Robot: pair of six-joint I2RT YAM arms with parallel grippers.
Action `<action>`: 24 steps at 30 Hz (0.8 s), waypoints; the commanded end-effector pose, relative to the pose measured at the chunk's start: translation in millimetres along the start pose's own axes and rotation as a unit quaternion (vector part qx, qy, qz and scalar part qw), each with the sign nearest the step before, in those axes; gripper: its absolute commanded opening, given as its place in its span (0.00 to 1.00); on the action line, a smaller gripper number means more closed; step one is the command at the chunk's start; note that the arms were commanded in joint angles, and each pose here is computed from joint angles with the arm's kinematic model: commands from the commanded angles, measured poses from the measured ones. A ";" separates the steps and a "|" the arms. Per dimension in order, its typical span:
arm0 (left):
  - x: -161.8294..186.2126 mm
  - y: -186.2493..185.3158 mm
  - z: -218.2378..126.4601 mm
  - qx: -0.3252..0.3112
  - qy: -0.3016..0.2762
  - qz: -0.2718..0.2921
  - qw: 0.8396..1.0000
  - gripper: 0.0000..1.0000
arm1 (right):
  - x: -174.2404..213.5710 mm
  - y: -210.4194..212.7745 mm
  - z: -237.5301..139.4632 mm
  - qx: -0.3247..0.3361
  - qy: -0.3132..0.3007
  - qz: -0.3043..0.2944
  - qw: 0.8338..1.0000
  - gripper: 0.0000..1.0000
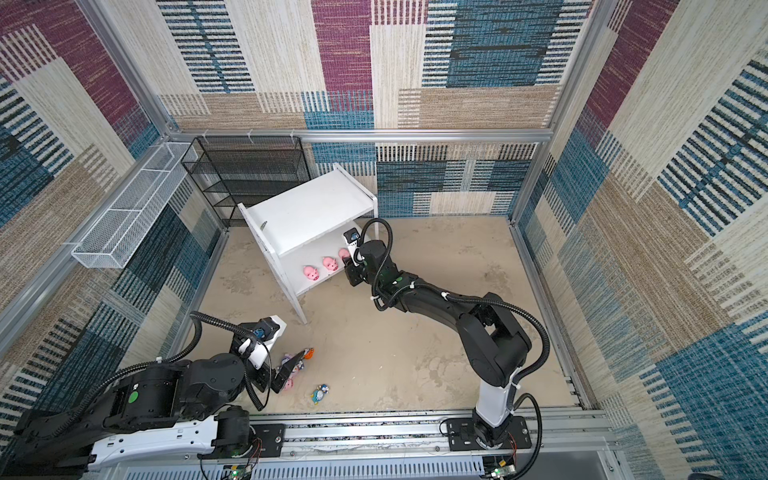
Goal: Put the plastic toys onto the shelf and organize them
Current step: 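Open the right gripper to set the pig beside the other two pigs, then withdraw the right gripper from the shelf back to the toy pile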
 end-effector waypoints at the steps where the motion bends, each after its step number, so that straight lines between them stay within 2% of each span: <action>1: -2.2 0.5 -0.1 -0.004 -0.007 0.000 1.000 0.99 | -5.3 0.5 1.5 -0.004 -0.011 -0.001 1.000 0.34; 10: -2.1 1.0 -0.5 -0.005 -0.008 -0.001 1.000 0.99 | -9.8 0.7 1.6 -0.003 -0.013 -0.003 1.000 0.35; 15: -2.1 0.8 -0.4 -0.004 -0.008 -0.002 1.000 0.99 | -18.9 -0.8 -21.5 0.004 -0.028 0.001 1.000 0.39; 20: -2.1 0.7 -0.1 -0.005 -0.008 -0.001 1.000 0.99 | -10.3 -4.4 -59.6 0.013 -0.025 0.012 1.000 0.46; 23: -1.4 1.6 -0.3 -0.009 -0.006 -0.008 1.000 0.99 | 3.7 -5.5 -80.7 0.011 -0.015 0.017 1.000 0.54; 24: -1.3 2.0 -0.6 -0.011 -0.004 -0.012 1.000 0.99 | 8.7 -4.4 -87.1 0.004 -0.011 0.018 1.000 0.60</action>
Point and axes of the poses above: each gripper's point midway between its finger pads, its own z axis out along the fingers, its own y axis along the line the jaws close on, x = y × z, the point moved 10 cm from there along -z, back along the fingers, and after that the axes turned 2 degrees about z, right-handed, at the moved point
